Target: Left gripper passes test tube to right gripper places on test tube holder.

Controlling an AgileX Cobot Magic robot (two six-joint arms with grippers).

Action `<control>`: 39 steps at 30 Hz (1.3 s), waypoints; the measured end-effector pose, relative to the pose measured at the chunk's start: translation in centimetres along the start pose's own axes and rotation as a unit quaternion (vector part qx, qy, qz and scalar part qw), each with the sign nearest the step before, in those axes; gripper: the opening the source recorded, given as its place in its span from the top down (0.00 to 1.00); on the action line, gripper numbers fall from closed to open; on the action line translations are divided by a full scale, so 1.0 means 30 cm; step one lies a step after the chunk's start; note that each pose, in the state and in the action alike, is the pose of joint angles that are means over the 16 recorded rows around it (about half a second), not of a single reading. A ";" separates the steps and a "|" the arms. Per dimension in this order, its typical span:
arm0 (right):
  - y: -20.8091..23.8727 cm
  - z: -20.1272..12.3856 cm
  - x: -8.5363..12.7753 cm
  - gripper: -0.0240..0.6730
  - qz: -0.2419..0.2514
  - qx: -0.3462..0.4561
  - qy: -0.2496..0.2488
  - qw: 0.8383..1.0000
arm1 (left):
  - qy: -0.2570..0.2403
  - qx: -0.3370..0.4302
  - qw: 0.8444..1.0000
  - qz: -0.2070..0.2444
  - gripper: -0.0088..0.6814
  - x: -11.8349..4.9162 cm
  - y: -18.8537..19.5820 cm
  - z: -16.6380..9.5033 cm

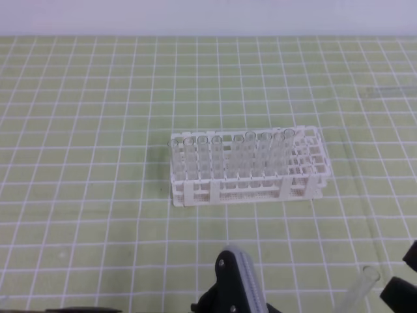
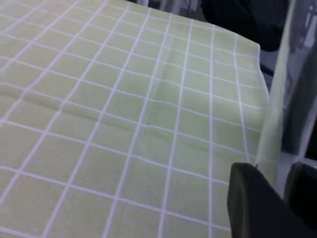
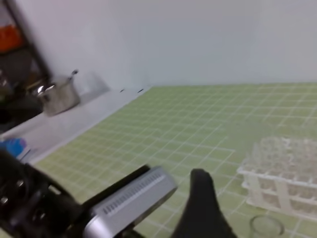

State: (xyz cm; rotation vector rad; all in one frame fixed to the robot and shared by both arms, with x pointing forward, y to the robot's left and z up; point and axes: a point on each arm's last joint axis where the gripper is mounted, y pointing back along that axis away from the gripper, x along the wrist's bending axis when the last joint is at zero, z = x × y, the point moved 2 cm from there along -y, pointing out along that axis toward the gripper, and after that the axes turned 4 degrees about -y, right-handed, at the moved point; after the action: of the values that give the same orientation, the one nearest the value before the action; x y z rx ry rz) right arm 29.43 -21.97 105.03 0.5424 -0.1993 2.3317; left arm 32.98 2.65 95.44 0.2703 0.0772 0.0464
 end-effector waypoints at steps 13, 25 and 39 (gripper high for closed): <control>-0.054 0.007 -0.015 0.33 0.042 0.042 0.038 0.998 | -0.011 -0.043 0.999 0.016 0.90 0.018 -0.014 0.037; -0.078 0.011 -0.034 0.35 0.049 0.049 0.054 0.996 | -0.004 -0.069 0.998 0.002 0.89 0.037 -0.075 0.051; -0.081 0.005 -0.052 0.64 0.028 0.058 0.074 0.995 | -0.009 -0.089 0.996 -0.001 0.91 0.052 -0.110 0.079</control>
State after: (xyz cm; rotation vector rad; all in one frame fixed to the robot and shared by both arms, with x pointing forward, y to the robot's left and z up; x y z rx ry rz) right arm 32.16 -21.23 104.45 0.4230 -0.0098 2.4381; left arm 34.84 -1.06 96.72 0.0916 0.0542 0.0475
